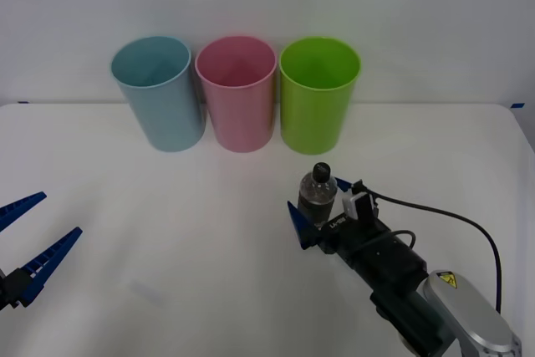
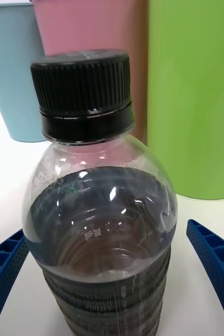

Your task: Grasp the object on the table and drop it into the matching bin: aluminum can to the light blue bin, PET bottle to the pink bin.

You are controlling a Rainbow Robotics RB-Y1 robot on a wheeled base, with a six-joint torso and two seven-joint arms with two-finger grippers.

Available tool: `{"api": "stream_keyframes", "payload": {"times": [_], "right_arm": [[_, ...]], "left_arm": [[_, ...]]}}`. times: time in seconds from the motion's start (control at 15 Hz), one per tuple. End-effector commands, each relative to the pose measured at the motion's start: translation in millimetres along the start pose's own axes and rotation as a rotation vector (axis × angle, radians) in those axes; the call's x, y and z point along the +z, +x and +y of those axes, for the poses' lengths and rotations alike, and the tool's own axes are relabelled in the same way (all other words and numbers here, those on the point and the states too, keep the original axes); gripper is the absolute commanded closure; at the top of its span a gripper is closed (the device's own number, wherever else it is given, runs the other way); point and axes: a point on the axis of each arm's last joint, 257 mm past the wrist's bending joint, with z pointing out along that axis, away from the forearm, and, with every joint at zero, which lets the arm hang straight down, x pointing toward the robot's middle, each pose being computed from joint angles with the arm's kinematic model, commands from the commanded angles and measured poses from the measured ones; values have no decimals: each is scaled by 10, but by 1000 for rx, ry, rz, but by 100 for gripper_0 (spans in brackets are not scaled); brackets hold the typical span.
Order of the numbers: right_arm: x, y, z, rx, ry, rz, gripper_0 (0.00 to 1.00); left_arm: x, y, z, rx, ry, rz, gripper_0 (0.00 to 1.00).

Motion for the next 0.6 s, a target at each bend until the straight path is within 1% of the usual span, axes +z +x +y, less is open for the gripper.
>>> {"api": "stream_keyframes", "payload": {"times": [0.07, 0.2, 0.27, 0.33, 0.4, 0.6], "right_arm": [[16, -1, 9, 0, 4, 2, 0], [19, -1, 6, 1, 7, 2, 0], [24, -9, 6, 0, 6, 1, 24], [23, -7, 2, 0, 8, 2, 79], [26, -9, 3, 1, 9, 1, 100], [31, -16, 2, 1, 9, 0, 100]], "left_arm": [[0, 0, 0, 0, 0, 0, 0], [0, 0, 0, 0, 0, 0, 0], [0, 0, 0, 0, 0, 0, 0], [0, 0, 0, 0, 0, 0, 0], [0, 0, 0, 0, 0, 0, 0], [0, 0, 0, 0, 0, 0, 0]]}}
